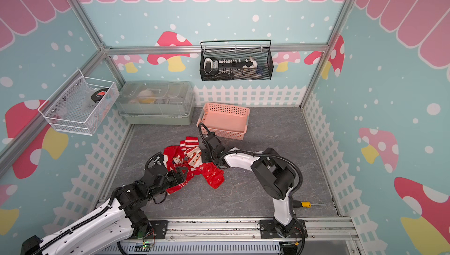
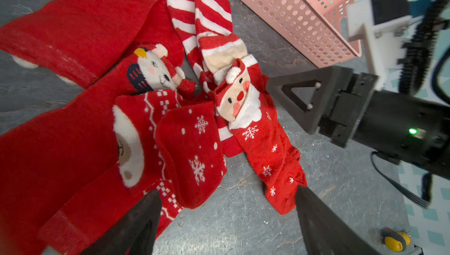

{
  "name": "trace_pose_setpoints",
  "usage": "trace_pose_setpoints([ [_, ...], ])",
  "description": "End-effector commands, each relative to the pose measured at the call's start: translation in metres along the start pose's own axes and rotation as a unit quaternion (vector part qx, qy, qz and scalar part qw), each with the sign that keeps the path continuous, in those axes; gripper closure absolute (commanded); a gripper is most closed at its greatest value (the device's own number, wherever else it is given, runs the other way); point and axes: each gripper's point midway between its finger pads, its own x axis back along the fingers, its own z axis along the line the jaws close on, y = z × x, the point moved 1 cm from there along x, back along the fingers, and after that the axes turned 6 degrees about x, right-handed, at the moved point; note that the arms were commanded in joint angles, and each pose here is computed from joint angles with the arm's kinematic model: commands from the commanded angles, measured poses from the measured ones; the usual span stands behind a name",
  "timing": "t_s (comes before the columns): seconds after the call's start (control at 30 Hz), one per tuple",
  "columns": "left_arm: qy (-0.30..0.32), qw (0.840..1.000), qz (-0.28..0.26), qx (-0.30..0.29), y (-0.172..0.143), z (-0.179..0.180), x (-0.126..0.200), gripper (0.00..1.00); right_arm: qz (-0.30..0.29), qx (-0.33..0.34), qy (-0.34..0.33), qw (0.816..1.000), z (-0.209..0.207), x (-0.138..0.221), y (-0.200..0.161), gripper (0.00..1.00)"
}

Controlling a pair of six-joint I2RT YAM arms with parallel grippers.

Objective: Place the socks together as a pair
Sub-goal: Move the sock to the center of the board, then pick up the sock at the center of the board.

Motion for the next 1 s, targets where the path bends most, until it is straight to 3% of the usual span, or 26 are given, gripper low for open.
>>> trace_pose_setpoints([
  [0.0,0.006,1.000,-0.006,0.025,0.002,0.003,0.004,0.14,-0.006,-0.001,-0.029,1.000,-0.012,0.040,-0.011,0.39],
  [0.33,0.007,0.998,-0.005,0.060,0.004,-0.001,0.004,0.18,0.020,-0.105,-0.036,0.994,-0.031,0.090,-0.104,0.42],
  [0.47,0.007,0.998,-0.004,0.065,0.004,-0.003,0.002,0.20,0.029,-0.119,-0.044,0.992,-0.026,0.088,-0.113,0.47],
  [0.6,0.008,0.998,0.000,0.067,0.004,-0.005,0.001,0.21,0.026,-0.163,-0.045,0.985,-0.029,0.081,-0.121,0.65],
  [0.67,0.009,0.997,0.002,0.072,0.002,-0.004,0.000,0.22,0.023,-0.182,-0.044,0.982,-0.029,0.081,-0.123,0.70],
  [0.9,0.016,0.997,-0.003,0.074,0.003,-0.002,-0.002,0.22,0.039,-0.198,-0.049,0.978,-0.025,0.076,-0.136,0.71],
  [0.97,0.014,0.997,-0.002,0.075,0.003,-0.004,-0.002,0.23,0.035,-0.205,-0.049,0.977,-0.024,0.074,-0.140,0.75],
])
